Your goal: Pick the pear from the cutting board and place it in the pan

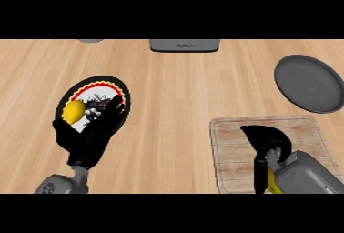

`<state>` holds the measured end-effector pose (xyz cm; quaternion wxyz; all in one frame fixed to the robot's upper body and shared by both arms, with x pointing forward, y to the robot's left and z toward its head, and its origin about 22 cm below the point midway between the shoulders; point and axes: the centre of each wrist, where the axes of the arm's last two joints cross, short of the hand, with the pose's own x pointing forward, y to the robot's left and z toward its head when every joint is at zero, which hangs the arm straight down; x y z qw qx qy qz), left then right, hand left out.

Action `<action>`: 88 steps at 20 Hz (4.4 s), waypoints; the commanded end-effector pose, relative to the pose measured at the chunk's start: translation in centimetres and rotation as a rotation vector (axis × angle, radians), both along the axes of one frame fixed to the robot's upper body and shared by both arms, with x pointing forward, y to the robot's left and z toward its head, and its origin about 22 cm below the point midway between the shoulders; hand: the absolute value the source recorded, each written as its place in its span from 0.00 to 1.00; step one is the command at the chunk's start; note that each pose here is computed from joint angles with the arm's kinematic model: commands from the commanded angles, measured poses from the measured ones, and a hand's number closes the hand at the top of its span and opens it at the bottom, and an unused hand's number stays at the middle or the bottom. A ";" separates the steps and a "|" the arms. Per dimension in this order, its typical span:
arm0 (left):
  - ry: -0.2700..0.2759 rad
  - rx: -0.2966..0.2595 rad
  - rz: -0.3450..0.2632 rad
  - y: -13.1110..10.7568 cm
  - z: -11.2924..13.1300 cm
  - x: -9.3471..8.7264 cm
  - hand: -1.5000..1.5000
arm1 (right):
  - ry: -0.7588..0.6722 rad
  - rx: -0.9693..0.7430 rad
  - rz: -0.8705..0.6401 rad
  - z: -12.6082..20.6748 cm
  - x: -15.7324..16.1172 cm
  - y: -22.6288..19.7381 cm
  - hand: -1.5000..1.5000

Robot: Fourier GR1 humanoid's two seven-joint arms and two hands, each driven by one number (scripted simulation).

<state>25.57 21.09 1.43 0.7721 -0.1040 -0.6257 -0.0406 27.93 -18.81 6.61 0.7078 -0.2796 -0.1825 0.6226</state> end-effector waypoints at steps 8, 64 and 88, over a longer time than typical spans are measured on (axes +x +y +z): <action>0.000 0.014 0.014 1.7 1.1 -0.5 0.50 | 0.029 -0.273 -0.054 -0.9 -2.1 -0.9 0.00; -0.002 -0.012 -0.005 2.2 -0.7 -0.1 0.50 | -1.194 0.585 -0.082 -1.8 -1.1 -16.8 1.00; -0.042 -0.010 -0.080 -2.1 0.6 0.7 0.50 | -1.521 0.403 -0.325 -1.8 8.5 -25.3 1.00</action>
